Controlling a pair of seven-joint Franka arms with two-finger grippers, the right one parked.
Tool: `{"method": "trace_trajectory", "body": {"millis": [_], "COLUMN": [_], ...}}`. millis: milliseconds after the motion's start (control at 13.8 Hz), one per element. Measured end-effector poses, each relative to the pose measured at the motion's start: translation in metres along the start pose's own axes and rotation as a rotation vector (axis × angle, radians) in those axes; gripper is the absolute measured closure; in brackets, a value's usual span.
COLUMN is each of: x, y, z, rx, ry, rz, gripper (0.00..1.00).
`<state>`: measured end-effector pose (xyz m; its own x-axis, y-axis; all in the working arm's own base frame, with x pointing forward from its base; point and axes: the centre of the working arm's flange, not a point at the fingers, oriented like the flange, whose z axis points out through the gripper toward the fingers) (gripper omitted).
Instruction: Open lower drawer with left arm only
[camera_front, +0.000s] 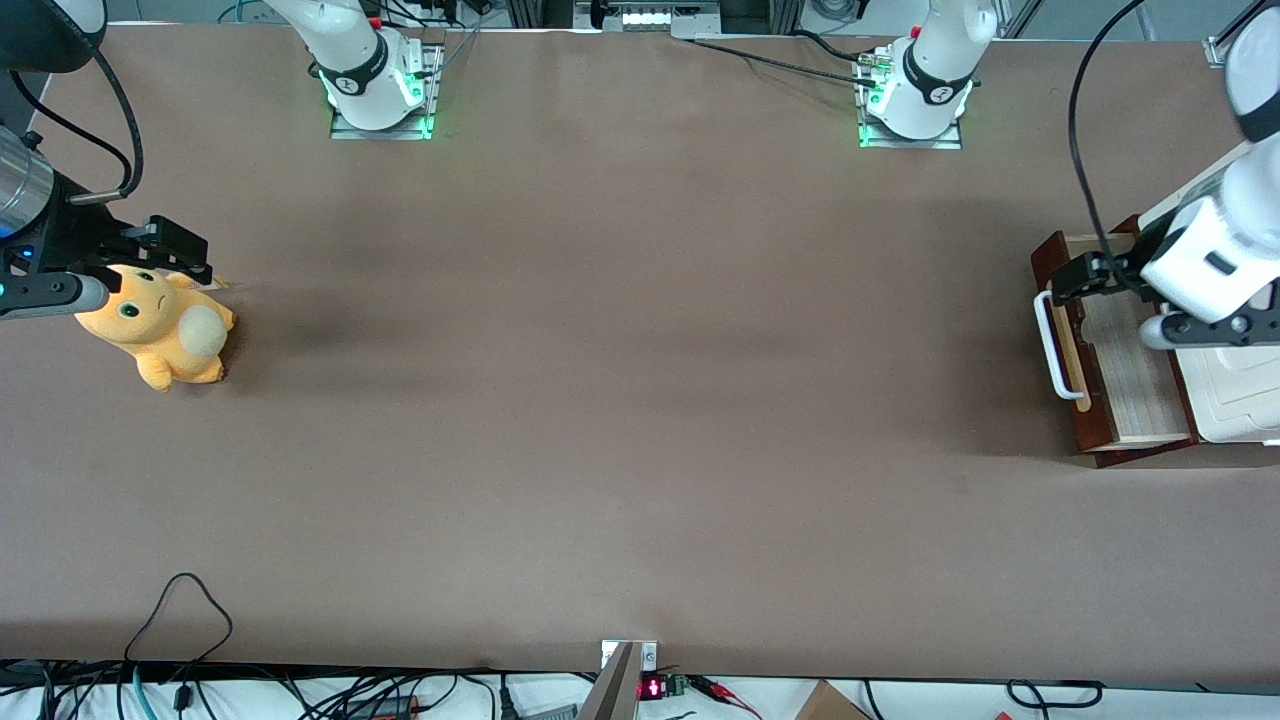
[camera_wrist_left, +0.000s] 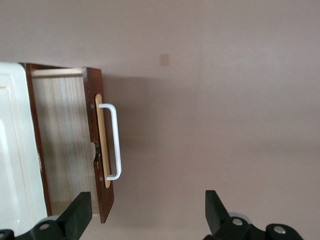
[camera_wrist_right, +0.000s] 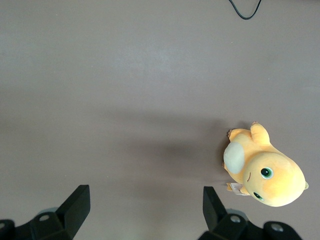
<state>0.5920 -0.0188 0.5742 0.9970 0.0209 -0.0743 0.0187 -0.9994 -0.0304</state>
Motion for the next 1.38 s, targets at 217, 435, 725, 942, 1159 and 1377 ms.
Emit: {"method": "trace_trajectory", "body": {"millis": [217,435,725,942,1159,1377], "x": [-0.014,-0.023,-0.024,-0.024,-0.024,-0.023], "y": [-0.016,-0.017,-0.017,-0.016,-0.017,-0.017], "z": [-0.001,-0.002,-0.002,-0.003,-0.003,-0.003], "rx": [-0.02,-0.017,-0.017,-0.017,-0.017,-0.017], "ry": [0.035,0.045,0.05,0.051,0.053,0.054], "rz": [0.036,0.038,0.039,0.041,0.042,0.042], "gripper": [0.0,0.0,0.0,0.0,0.0,0.0]}}
